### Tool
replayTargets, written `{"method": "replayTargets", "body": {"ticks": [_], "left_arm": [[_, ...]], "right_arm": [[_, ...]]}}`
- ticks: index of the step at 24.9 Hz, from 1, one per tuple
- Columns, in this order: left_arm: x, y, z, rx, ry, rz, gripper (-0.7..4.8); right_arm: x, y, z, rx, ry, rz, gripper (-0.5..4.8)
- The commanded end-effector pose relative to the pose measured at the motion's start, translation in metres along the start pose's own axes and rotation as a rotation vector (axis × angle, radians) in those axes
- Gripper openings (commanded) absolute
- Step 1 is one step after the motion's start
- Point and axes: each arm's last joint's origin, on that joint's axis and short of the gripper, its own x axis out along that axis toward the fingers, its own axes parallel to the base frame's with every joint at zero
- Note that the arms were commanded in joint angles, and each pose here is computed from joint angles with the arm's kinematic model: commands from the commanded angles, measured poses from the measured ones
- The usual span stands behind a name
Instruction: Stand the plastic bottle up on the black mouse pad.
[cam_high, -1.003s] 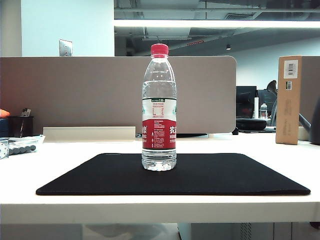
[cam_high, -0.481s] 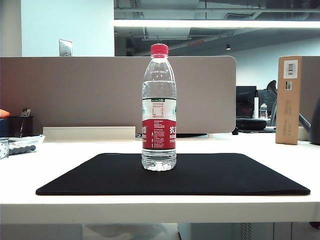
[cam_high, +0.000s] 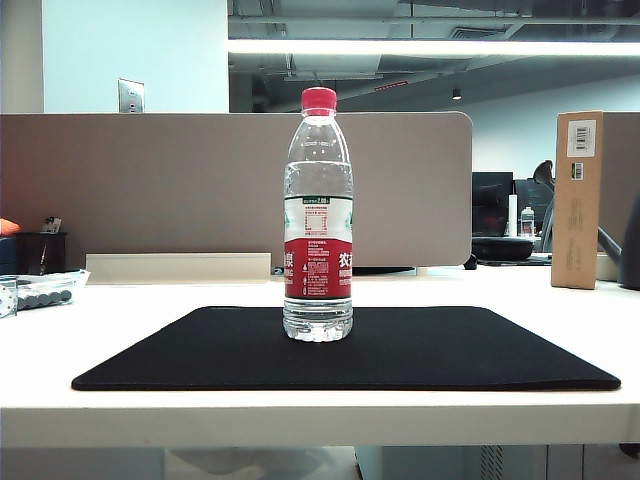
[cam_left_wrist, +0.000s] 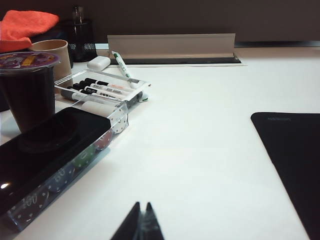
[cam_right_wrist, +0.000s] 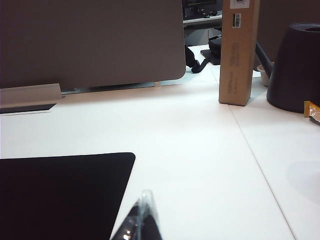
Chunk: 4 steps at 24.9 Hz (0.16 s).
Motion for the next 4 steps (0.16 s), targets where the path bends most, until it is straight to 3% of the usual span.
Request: {"method": "replayTargets", "body": {"ticks": [1, 4], "left_arm": [[-0.0004, 0.0, 0.0023, -0.003, -0.013, -0.001, -0.04], [-0.0004, 0.0, 0.0023, -0.003, -0.013, -0.001, -0.04]], "right_arm": [[0.0002, -0.0002, -0.0005, 0.004, -0.007, -0.002, -0.05], [0.0002, -0.0002, -0.0005, 0.004, -0.007, -0.002, -0.05]]}}
